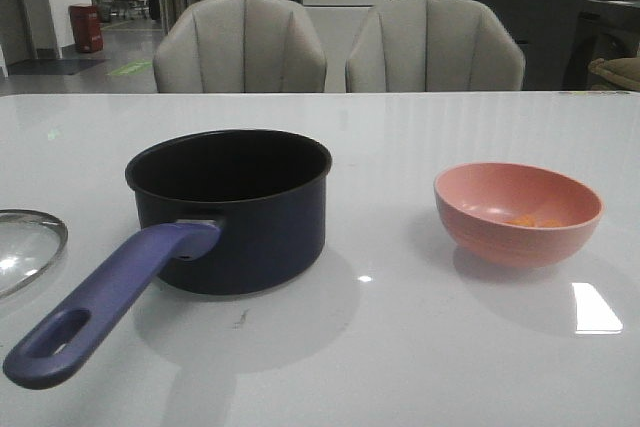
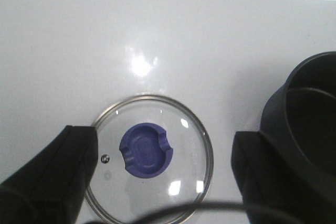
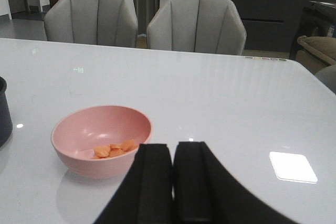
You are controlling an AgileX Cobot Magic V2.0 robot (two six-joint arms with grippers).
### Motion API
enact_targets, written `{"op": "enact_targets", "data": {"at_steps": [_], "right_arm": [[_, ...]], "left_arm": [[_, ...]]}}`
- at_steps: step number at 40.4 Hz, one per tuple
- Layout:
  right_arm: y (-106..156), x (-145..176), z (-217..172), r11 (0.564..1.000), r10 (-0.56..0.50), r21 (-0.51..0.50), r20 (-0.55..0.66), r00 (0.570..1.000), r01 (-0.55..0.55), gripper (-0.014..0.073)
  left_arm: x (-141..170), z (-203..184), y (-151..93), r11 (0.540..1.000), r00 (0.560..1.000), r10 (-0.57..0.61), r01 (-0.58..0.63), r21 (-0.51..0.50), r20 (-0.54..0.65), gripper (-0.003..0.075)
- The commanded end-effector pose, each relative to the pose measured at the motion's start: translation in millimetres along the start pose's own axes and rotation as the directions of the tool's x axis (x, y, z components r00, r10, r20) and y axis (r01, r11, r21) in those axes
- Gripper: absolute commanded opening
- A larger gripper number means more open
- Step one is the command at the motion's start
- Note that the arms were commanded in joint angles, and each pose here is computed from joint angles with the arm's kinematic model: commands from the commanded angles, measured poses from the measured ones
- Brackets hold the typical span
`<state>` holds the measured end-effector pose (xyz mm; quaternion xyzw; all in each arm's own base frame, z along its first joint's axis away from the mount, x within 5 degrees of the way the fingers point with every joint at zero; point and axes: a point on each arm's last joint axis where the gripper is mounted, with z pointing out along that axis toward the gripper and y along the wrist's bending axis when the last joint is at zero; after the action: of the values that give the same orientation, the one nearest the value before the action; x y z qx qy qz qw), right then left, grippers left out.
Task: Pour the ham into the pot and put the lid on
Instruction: 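Lower the glass lid onto the table beside the saucepan, release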
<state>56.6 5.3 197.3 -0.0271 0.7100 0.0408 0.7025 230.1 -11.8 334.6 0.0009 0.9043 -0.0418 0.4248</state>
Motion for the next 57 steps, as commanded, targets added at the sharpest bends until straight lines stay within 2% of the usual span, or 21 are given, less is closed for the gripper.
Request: {"op": "enact_targets", "data": {"at_steps": [1,9,20,30,32,37,46,52,57], "right_arm": [[0.7,-10.4,-2.4,1.000,-0.021,-0.005,0.106,0.994,0.021,0.0161],[0.7,-10.4,-2.4,1.000,-0.021,-0.005,0.106,0.994,0.021,0.0161],[0.7,-10.4,-2.3,1.000,-0.021,-0.005,0.105,0.994,0.021,0.0161],[0.7,-10.4,-2.3,1.000,-0.021,-0.005,0.105,0.994,0.021,0.0161],[0.7,-10.4,-2.3,1.000,-0.021,-0.005,0.105,0.994,0.021,0.0161],[0.7,-10.4,-2.3,1.000,-0.021,-0.005,0.105,0.994,0.021,0.0161],[0.7,-11.7,-2.4,1.000,-0.021,-0.004,0.120,0.993,0.022,0.0161],[1.4,-20.2,-3.9,1.000,-0.011,-0.012,0.205,0.979,0.014,0.0161],[1.5,-31.7,-4.7,1.000,0.007,-0.015,0.225,0.974,-0.004,0.0161]], "left_arm": [[-3.3,-36.8,-8.8,0.999,0.969,0.046,-0.051,0.018,0.242,0.0552],[35.4,-77.6,-15.3,0.988,0.893,0.123,-0.150,0.029,0.433,0.0550],[94.0,-103.4,-6.8,0.989,0.774,0.100,-0.149,0.027,0.625,0.0550],[133.0,-114.3,-1.2,0.989,0.579,0.066,-0.144,0.022,0.813,0.0549],[135.5,-115.3,-0.9,0.989,0.551,0.061,-0.144,0.022,0.832,0.0549],[135.5,-116.5,-0.8,0.989,0.537,0.059,-0.143,0.022,0.841,0.0549],[136.1,-115.7,-0.7,0.990,0.548,0.054,-0.139,0.027,0.835,0.0549],[136.1,-115.7,-0.8,0.989,0.547,0.061,-0.144,0.022,0.835,0.0550],[136.1,-115.7,-0.8,0.989,0.547,0.061,-0.144,0.022,0.835,0.0549]]}}
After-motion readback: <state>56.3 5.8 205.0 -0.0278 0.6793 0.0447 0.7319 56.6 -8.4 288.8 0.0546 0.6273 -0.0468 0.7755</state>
